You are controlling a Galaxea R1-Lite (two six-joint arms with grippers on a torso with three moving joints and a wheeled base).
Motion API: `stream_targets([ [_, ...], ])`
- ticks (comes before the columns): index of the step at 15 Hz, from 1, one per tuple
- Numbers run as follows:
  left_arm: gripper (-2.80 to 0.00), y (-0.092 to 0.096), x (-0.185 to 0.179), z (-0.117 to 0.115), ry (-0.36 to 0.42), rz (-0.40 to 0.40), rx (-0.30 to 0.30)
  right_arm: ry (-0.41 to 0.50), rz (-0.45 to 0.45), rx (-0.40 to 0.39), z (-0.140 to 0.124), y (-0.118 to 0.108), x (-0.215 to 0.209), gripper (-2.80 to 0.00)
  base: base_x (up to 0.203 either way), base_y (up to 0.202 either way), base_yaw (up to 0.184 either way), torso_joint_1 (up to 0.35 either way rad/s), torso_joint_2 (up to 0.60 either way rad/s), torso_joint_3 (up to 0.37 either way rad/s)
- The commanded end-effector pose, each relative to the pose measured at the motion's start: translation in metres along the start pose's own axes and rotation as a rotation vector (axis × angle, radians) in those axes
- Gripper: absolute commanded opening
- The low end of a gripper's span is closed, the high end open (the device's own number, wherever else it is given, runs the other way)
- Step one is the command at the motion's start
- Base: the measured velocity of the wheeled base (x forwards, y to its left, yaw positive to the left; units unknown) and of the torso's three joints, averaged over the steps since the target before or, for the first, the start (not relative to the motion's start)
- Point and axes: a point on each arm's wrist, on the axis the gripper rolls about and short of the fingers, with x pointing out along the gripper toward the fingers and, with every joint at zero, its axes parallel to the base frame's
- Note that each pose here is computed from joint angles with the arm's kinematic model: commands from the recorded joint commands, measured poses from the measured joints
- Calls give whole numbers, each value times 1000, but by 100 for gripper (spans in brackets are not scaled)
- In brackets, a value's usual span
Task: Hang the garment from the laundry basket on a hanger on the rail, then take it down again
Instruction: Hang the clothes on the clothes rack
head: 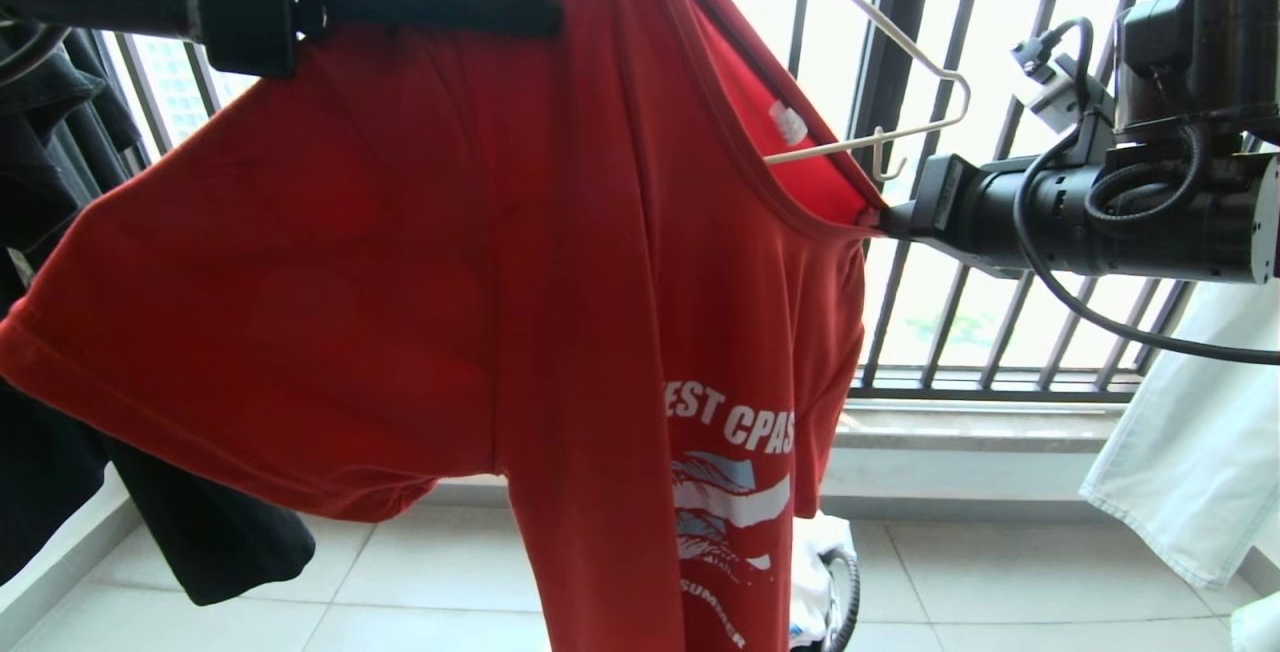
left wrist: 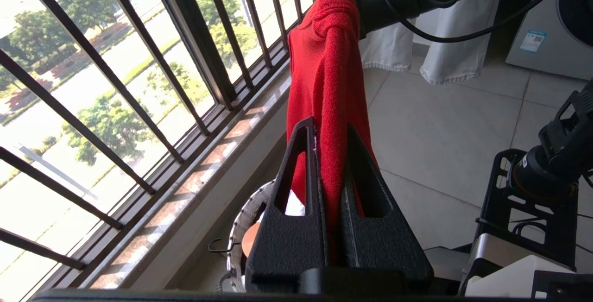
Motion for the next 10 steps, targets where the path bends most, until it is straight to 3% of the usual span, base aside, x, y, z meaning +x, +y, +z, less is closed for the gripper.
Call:
stream_targets([
  [1,-280,1,3,-2,11,-1,-2,-14,-16,-6,7,-9,-5,-280,0,0,0,0,0,0],
  [6,-280,3,2,1,-14,10,9,118,-26,-61,9,-12,-23,-280,0,0,0,0,0,0],
  [10,-280,4,5,-1,-4,13,5,169,-52,-91,11,-13,-32,-280,0,0,0,0,0,0],
])
